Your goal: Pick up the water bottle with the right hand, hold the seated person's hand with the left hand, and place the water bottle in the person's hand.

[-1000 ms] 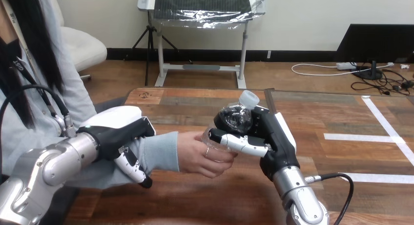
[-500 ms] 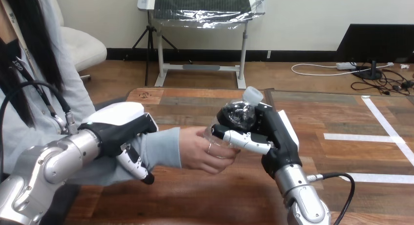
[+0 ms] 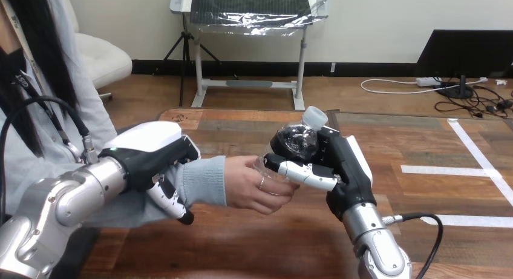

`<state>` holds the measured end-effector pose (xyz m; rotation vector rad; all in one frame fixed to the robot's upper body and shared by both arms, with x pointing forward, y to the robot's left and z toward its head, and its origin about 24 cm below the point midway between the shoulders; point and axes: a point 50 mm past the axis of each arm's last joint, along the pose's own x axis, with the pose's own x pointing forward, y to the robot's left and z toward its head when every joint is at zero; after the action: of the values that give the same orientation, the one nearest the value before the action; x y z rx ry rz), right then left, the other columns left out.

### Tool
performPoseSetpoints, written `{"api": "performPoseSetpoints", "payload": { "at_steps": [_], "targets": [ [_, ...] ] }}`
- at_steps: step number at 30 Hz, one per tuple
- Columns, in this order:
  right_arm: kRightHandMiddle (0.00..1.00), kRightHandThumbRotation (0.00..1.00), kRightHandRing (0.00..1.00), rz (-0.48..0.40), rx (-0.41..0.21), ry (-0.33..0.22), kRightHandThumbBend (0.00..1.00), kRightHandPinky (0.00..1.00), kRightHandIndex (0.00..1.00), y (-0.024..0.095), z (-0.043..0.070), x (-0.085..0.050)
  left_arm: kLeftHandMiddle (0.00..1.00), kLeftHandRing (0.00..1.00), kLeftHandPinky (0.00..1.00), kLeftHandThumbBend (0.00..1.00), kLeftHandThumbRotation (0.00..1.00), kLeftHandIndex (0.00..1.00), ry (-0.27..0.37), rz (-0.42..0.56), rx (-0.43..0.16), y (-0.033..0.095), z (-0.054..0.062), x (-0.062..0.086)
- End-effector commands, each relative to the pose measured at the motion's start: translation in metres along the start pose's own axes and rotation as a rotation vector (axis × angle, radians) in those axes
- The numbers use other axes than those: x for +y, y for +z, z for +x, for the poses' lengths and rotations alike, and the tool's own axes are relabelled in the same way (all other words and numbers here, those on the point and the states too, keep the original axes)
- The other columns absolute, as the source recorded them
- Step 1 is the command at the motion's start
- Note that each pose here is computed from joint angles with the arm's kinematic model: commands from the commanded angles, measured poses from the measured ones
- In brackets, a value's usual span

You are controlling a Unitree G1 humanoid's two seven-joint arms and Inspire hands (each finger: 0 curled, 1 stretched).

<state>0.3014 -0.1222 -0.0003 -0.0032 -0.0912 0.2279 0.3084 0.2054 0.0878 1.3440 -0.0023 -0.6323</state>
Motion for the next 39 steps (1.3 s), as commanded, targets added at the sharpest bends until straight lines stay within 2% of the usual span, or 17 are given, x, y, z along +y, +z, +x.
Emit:
{"api": "performPoseSetpoints", "payload": {
  "at_steps": [1, 7, 9, 18, 29, 39],
  "targets": [
    [0.60, 0.00, 0.54, -0.054, -0.128, 0.041, 0.78, 0.44, 0.59, 0.034, 0.027, 0.008, 0.50, 0.43, 0.37, 0.89, 0.12, 0.52, 0.162, 0.075, -0.077, 0.019, 0.000, 0.042],
    [0.67, 0.02, 0.59, -0.066, -0.123, 0.046, 0.78, 0.50, 0.67, 0.033, 0.027, 0.007, 0.58, 0.52, 0.47, 0.93, 0.19, 0.62, 0.168, 0.070, -0.070, 0.018, -0.003, 0.040],
    [0.70, 0.05, 0.64, -0.068, -0.122, 0.046, 0.78, 0.56, 0.71, 0.033, 0.027, 0.007, 0.63, 0.58, 0.53, 0.95, 0.23, 0.68, 0.168, 0.069, -0.066, 0.017, -0.004, 0.039],
    [0.76, 0.16, 0.74, -0.079, -0.116, 0.034, 0.79, 0.71, 0.78, 0.033, 0.027, 0.005, 0.75, 0.70, 0.65, 0.99, 0.32, 0.81, 0.177, 0.058, -0.049, 0.015, -0.008, 0.035],
    [0.80, 0.31, 0.81, -0.088, -0.100, 0.019, 0.82, 0.79, 0.81, 0.033, 0.028, -0.001, 0.84, 0.80, 0.79, 1.00, 0.40, 0.89, 0.191, 0.058, -0.035, 0.010, -0.012, 0.028],
    [0.81, 0.45, 0.83, -0.109, -0.087, 0.026, 0.84, 0.81, 0.85, 0.033, 0.028, -0.006, 0.90, 0.87, 0.84, 1.00, 0.47, 0.93, 0.198, 0.021, -0.021, 0.005, -0.018, 0.020]
  ]
}}
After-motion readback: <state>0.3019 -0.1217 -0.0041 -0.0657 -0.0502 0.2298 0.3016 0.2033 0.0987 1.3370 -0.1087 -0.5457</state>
